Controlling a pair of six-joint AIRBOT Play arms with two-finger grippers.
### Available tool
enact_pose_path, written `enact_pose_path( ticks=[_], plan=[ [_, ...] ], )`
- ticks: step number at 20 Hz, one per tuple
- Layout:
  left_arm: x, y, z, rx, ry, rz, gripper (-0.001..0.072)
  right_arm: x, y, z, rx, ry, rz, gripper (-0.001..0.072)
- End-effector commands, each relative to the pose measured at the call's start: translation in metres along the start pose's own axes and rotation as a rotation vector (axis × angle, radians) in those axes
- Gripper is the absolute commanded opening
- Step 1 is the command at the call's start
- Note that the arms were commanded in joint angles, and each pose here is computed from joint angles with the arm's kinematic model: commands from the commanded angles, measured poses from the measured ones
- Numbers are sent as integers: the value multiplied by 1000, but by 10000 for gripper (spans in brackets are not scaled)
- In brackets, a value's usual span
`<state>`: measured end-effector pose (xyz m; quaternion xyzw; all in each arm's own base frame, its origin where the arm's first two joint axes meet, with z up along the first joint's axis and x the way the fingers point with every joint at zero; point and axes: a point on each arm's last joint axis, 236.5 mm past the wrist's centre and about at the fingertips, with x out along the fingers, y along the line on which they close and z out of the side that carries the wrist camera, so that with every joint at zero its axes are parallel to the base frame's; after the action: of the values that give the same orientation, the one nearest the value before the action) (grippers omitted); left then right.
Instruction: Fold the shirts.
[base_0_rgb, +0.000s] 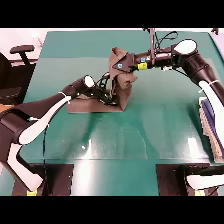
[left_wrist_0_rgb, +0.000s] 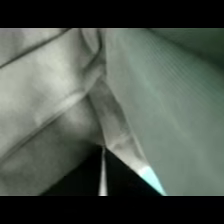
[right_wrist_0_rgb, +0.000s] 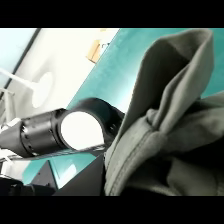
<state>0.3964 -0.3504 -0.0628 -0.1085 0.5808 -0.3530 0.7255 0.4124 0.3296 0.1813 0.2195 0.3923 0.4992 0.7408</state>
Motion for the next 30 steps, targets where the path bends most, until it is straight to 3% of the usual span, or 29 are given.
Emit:
enact_pose_path(
  ticks=[1, 7, 14, 15, 16, 18, 19, 24, 30],
  plan=[
    [-21, 3, -7, 64, 49, -23, 699, 2, -8, 1, -11, -4, -47, 20],
    [-72, 16, 7, 151, 1, -4, 703, -5, -22, 8, -8, -29, -90, 20],
    [-175, 134, 10, 21, -53, 188, 679, -29, -28, 16, 8, -51, -103, 19],
    [-196, 146, 15, -17, -101, 210, 634, -23, -24, 12, 2, -36, -97, 19],
    [-214, 156, 19, -38, -144, 230, 492, -17, -20, 10, -3, -31, -90, 19],
    [-251, 168, 24, -64, -226, 270, 287, 2, -11, 6, -6, -27, -77, 19],
    [-267, 170, 25, -69, -256, 285, 41, 15, -6, 1, -6, -18, -66, 19],
    [-321, 152, 27, -30, -355, 340, 22, 88, 11, -25, 54, 3, -8, 19],
    [-327, 135, 17, -12, -330, 319, 23, 173, 13, -48, 81, 34, 20, 19]
  ],
)
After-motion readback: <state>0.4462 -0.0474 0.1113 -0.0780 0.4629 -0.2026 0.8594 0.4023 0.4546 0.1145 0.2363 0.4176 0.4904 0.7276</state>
